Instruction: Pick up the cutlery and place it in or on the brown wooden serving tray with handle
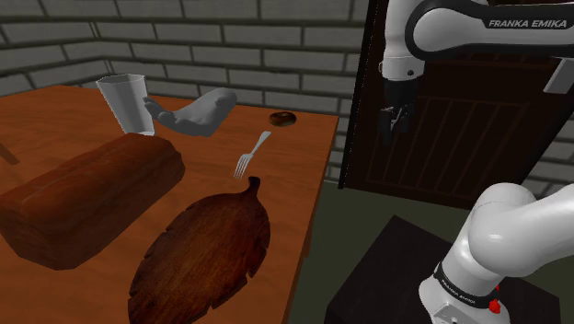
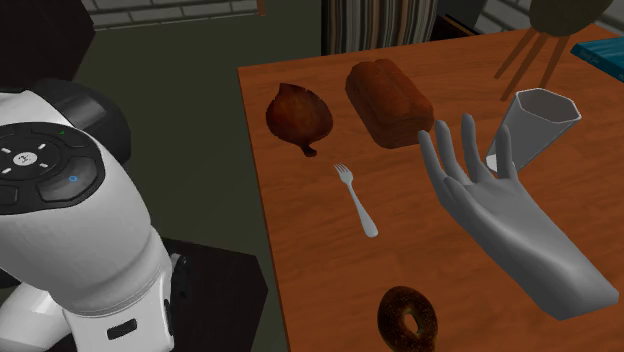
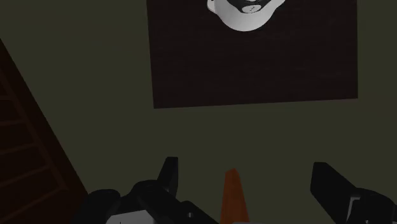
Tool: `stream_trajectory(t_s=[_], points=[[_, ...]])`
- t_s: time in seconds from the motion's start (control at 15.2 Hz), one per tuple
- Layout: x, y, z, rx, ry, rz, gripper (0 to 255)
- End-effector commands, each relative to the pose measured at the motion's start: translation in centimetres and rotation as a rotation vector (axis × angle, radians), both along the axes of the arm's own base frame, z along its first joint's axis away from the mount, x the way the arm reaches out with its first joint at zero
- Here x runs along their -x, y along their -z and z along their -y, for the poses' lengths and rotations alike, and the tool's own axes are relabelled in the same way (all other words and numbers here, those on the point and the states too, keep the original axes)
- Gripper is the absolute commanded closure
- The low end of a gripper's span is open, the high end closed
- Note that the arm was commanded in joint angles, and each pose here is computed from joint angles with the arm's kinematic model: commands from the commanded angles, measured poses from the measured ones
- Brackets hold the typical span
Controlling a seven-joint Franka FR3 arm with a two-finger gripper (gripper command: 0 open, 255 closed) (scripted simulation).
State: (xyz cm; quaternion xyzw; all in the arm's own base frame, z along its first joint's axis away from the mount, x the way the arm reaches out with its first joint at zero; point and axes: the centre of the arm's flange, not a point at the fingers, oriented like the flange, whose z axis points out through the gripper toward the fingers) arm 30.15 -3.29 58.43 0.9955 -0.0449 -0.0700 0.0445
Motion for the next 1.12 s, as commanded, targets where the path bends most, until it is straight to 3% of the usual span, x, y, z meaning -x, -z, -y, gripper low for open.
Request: stream_trajectory(t_s=[0.0, 0.53, 1.06], points=[[0.0, 0.0, 0.0, 0.000, 0.000, 0.000, 0], [-2.8, -0.6, -9.7, 0.023, 0.250, 0.077, 0], [-7.9, -1.3, -18.5, 0.045, 0.500, 0.154, 0]])
